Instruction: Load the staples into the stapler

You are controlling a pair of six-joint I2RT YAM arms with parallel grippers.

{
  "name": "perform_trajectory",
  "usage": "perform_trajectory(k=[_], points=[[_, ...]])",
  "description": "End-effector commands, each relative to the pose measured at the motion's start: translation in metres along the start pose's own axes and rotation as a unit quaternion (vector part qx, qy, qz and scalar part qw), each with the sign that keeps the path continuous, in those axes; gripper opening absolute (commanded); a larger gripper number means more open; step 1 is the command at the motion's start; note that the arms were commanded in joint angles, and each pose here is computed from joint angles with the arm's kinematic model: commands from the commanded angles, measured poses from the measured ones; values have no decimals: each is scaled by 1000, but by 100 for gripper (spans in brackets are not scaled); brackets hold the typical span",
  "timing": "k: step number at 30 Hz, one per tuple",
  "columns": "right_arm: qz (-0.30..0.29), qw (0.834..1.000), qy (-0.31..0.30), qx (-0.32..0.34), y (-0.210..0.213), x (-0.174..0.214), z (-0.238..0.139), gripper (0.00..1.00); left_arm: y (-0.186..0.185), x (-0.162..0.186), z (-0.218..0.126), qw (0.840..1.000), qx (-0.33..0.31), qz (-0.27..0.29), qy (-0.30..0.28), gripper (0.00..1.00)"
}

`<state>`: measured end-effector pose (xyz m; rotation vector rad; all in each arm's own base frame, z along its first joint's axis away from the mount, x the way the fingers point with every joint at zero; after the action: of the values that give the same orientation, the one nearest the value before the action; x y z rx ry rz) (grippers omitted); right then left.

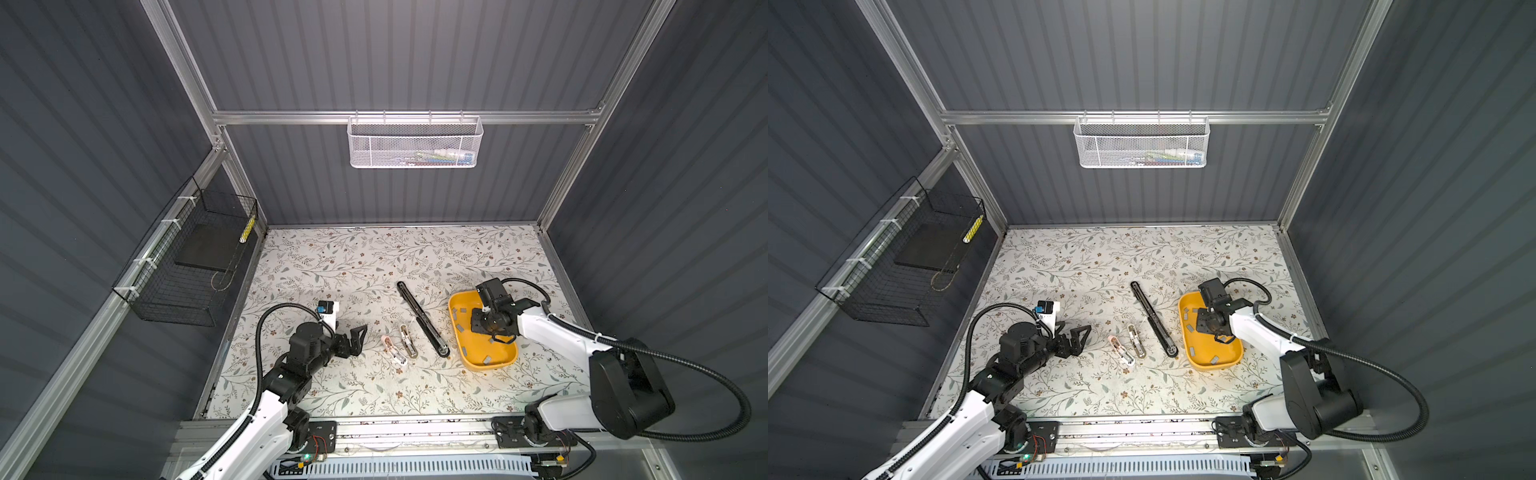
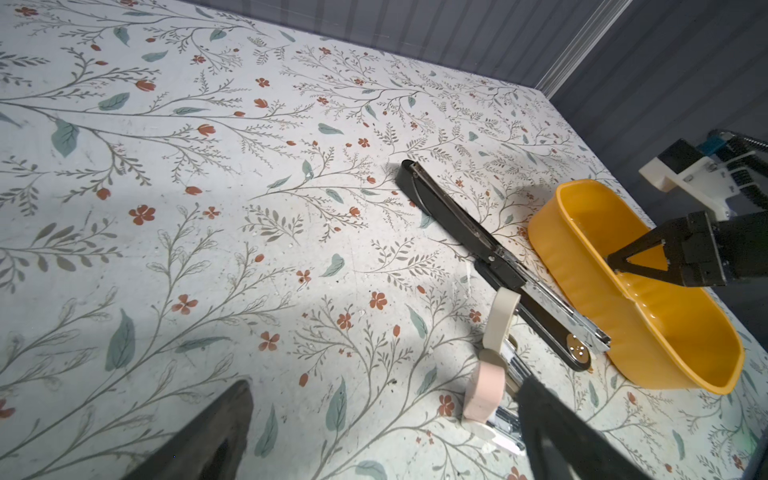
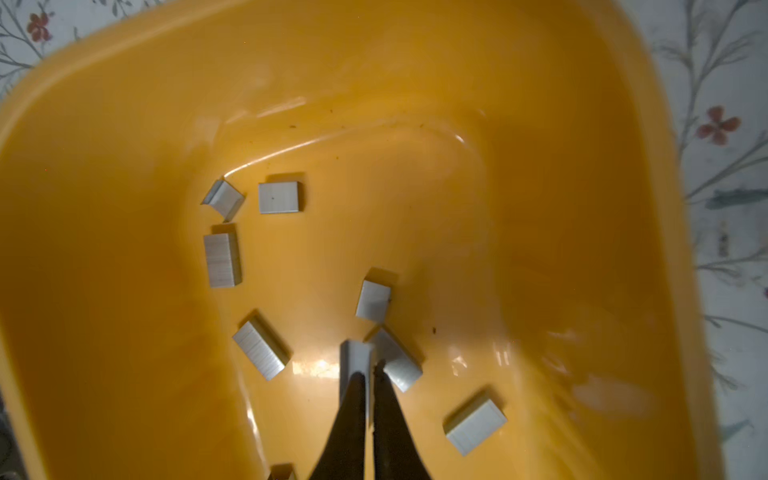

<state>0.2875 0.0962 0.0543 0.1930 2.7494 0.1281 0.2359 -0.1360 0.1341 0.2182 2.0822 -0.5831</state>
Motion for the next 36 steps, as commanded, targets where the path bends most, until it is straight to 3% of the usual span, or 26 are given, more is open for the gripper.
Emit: perform_trajectory(k=[1,6,10,15,23,30,36], points=[[-27,999,-23,-23,15,-22,-3,12,4,-9,-1,1000,-23,-6,-2,100],[-22,996,-82,-37,14,-34,-9,16,6,-27,7,999,-44,-9,-2,100],[-18,998,-59,8,3,-35,-7,19,-2,-49,15,999,-35,4,-15,100],[-27,999,-27,-7,3,-17,-9,28,-6,-71,20,996,-38,69,-31,100],[24,1000,-3,-17,1,-2,-5,41,6,-60,6,989,-63,123,-61,100],[77,997,11,-23,-4,4,22,43,5,-66,-3,986,-65,129,-83,100],[97,995,10,-10,-11,8,23,43,3,-66,-4,986,-59,128,-84,100]])
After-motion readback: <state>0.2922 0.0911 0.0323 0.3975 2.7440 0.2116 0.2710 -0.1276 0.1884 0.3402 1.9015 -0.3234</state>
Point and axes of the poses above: each gripper's point midway between its finger pads, its own z axis out along the fingers, its own y axis along the line the jaws close on, x = y × z, the point moved 1 cm from there along -z, back along the fingers, and after that the axes turned 1 degree about z, right-handed, at the moved point
